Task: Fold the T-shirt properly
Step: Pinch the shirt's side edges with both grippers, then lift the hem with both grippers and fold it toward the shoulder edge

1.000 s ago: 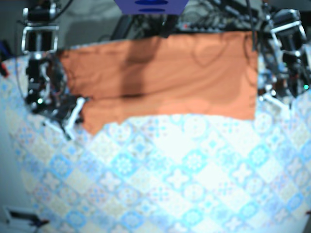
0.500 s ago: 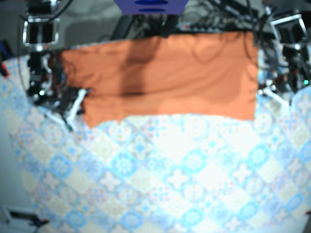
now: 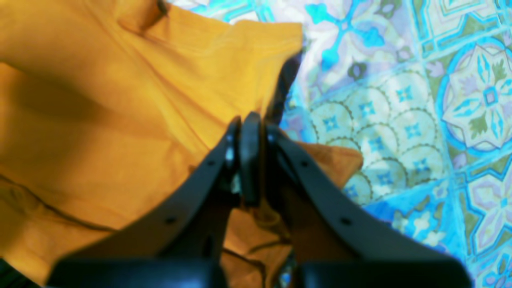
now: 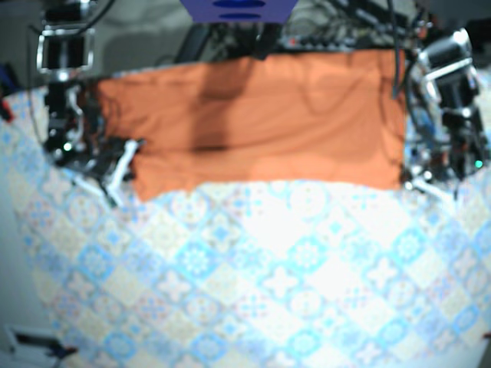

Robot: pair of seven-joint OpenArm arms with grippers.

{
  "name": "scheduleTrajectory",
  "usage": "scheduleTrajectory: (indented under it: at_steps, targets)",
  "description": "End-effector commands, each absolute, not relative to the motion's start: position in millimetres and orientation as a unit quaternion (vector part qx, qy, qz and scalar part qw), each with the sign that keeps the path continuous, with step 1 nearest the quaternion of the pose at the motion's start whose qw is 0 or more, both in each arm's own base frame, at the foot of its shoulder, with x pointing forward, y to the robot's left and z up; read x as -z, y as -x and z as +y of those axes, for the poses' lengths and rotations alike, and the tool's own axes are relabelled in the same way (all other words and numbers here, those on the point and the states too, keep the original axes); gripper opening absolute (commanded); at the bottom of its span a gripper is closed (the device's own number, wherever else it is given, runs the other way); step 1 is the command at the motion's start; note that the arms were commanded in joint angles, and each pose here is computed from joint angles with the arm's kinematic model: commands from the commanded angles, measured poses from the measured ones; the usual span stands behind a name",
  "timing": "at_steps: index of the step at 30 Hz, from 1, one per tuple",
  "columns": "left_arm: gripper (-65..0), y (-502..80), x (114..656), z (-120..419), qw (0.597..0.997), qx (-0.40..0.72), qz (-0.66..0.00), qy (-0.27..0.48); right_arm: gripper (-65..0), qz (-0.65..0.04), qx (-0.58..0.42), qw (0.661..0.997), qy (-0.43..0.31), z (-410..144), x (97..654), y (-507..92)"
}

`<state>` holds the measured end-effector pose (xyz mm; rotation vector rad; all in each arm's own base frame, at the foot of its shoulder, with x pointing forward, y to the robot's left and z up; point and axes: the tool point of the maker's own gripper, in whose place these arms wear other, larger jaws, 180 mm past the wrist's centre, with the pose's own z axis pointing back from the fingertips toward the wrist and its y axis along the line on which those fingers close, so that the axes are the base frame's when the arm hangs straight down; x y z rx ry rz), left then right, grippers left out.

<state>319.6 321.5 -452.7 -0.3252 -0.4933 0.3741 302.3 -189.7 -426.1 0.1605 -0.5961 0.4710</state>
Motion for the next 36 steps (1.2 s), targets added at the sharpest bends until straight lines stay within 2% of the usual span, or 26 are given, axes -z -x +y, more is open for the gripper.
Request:
scheduleTrajectory:
  at_steps: [1,10,29,36]
  targets:
    - [-43.4,-338.9,436.8,327.8,0.933,-0.182,-0.269,0.158,-65.0,-0.313,-0.232,0.918,-0.074,-192.5,412.7,-313.8]
    - [-43.3,-340.6,450.8,300.4,0.937,-0.170,-0.253,0.167,-65.0,-0.313,-0.232,0.918,-0.073,-192.5,412.2,-314.5]
    - [-43.3,-300.2,468.2,326.3,0.949,-0.180,-0.219,0.137,-65.0,-0.313,-0.231,0.918,-0.074,-192.4,413.0,-313.4]
    - [-43.3,-301.3,468.9,323.3,0.949,-0.180,-0.219,0.140,-65.0,-0.313,-0.231,0.918,-0.074,-192.4,413.0,-313.4]
